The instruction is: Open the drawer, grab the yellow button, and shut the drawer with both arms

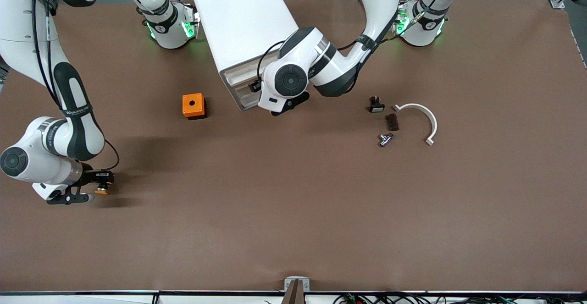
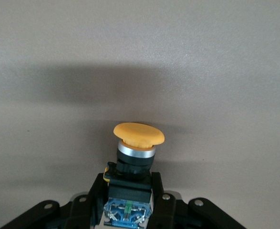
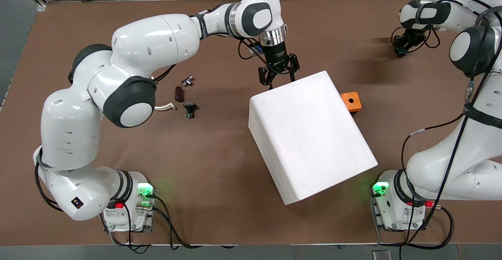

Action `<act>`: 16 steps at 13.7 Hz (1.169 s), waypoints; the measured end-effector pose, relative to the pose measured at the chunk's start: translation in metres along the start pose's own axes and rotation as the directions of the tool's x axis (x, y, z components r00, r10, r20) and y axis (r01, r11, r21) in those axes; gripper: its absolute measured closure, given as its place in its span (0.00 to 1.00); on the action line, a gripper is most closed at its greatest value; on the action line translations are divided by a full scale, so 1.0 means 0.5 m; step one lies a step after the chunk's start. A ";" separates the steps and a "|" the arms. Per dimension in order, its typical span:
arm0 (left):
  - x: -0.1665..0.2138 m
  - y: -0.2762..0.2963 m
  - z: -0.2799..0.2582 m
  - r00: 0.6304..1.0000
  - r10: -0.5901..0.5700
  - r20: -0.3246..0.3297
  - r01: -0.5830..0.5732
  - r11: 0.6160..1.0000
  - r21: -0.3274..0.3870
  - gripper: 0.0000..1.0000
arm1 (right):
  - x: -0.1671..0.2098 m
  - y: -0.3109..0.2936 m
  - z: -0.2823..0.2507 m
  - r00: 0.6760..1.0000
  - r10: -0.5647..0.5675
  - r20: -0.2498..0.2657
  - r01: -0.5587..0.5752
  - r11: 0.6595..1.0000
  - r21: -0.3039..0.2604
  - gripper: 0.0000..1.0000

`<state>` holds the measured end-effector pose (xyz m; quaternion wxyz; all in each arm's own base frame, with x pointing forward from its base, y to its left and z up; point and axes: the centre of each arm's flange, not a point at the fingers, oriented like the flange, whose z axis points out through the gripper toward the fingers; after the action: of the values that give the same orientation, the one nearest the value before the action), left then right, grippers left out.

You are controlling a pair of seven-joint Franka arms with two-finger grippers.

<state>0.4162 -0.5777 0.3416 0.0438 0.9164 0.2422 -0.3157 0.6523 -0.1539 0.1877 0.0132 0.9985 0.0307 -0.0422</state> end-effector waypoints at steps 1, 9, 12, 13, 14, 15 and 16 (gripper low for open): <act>-0.002 0.000 0.007 1.000 -0.001 0.007 0.001 1.000 0.004 0.00 | 0.000 0.000 0.001 1.000 0.000 0.000 0.000 1.000 0.000 0.58; -0.008 0.000 0.013 1.000 0.002 0.012 -0.002 1.000 0.010 0.00 | 0.014 -0.014 -0.035 1.000 -0.011 -0.004 0.011 1.000 0.007 0.03; -0.008 0.000 -0.004 1.000 0.003 0.008 -0.003 1.000 -0.007 0.00 | 0.019 -0.028 -0.149 1.000 -0.022 -0.012 0.022 1.000 0.013 0.00; -0.004 -0.002 -0.025 1.000 0.001 0.003 0.000 1.000 -0.023 0.00 | 0.018 -0.040 -0.195 0.999 -0.031 -0.027 0.031 0.999 0.011 0.00; 0.004 -0.006 -0.057 1.000 -0.006 -0.004 0.005 0.999 -0.047 0.00 | 0.016 -0.055 -0.240 0.998 -0.041 -0.040 0.041 0.999 0.011 0.00; 0.017 -0.016 -0.101 1.000 -0.014 -0.015 0.013 0.997 -0.077 0.00 | 0.012 -0.071 -0.280 0.998 -0.049 -0.050 0.049 0.999 0.012 0.00; 0.032 -0.030 -0.150 0.999 -0.019 -0.034 0.015 0.995 -0.104 0.00 | 0.009 -0.089 -0.316 0.996 -0.057 -0.062 0.058 0.998 0.016 0.00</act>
<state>0.4620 -0.5404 0.3930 0.0841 0.9162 0.2669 -0.2870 0.6671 -0.1048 0.3438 0.0019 0.9982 0.0595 -0.0119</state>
